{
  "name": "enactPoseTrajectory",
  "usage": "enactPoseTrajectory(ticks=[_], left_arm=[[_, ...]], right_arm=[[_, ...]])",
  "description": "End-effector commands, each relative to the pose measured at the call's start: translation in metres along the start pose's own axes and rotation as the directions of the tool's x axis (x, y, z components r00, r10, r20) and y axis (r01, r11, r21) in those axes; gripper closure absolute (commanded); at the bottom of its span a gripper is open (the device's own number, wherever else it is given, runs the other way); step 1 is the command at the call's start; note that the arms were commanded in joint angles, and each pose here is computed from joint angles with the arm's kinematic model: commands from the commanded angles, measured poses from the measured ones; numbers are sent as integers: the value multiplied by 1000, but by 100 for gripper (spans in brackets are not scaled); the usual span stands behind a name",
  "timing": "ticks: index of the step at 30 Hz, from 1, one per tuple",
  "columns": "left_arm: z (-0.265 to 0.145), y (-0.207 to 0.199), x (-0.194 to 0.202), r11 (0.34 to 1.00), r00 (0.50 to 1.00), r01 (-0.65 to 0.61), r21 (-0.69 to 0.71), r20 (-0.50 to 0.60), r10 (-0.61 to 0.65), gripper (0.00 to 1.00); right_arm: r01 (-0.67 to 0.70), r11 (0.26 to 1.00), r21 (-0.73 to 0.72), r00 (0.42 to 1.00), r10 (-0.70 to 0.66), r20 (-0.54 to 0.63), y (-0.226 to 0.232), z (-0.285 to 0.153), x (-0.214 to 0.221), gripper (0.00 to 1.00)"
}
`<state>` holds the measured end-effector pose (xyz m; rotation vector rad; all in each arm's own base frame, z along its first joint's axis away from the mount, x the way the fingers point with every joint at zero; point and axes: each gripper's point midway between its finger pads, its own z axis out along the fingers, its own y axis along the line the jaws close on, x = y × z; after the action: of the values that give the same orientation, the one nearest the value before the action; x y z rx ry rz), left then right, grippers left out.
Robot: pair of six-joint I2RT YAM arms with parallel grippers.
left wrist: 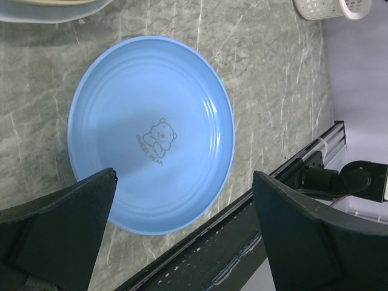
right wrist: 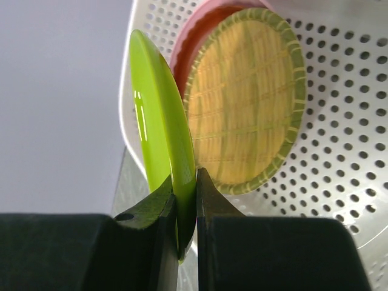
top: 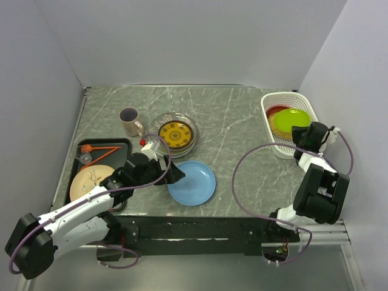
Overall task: Place the plates into the plastic bin on the countertop
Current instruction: Place the plate in the plastic bin.
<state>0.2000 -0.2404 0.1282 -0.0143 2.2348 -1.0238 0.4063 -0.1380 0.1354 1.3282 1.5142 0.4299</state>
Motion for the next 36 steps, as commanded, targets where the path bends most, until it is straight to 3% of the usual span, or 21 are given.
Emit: enactPoseTrajectory(ticks=[1, 9, 13, 17, 22, 24, 29, 31, 36], left_arm=[[3, -9, -10, 999, 999, -38, 35, 36, 36, 1], [10, -8, -9, 999, 999, -39, 31, 21, 38, 1], [11, -5, -5, 999, 1000, -22, 29, 23, 21, 1], [10, -6, -7, 999, 999, -10, 38, 35, 9, 1], [4, -11, -13, 999, 998, -29, 38, 54, 27, 1], [1, -12, -15, 999, 998, -30, 41, 62, 27, 1], [-2, -11, -11, 998, 998, -17, 58, 62, 14, 1], [-4, -12, -10, 998, 998, -11, 64, 62, 7, 1], [-10, -16, -12, 997, 997, -14, 79, 73, 8, 1]], right_arm=[[22, 999, -27, 999, -21, 38, 15, 13, -17, 100], [31, 999, 19, 999, -31, 7, 2, 28, -10, 94], [30, 999, 43, 999, -30, -15, -4, 32, -5, 77], [44, 998, 52, 999, -42, -33, -6, 35, -3, 70], [64, 995, 72, 997, -60, -57, -10, 38, 0, 54], [73, 996, 59, 993, -67, -99, -8, 42, 7, 40], [84, 993, 83, 985, -70, -161, -12, 41, 16, 17], [95, 992, 84, 984, -80, -160, -10, 34, 15, 0], [111, 991, 77, 987, -101, -123, -2, 14, 4, 0]])
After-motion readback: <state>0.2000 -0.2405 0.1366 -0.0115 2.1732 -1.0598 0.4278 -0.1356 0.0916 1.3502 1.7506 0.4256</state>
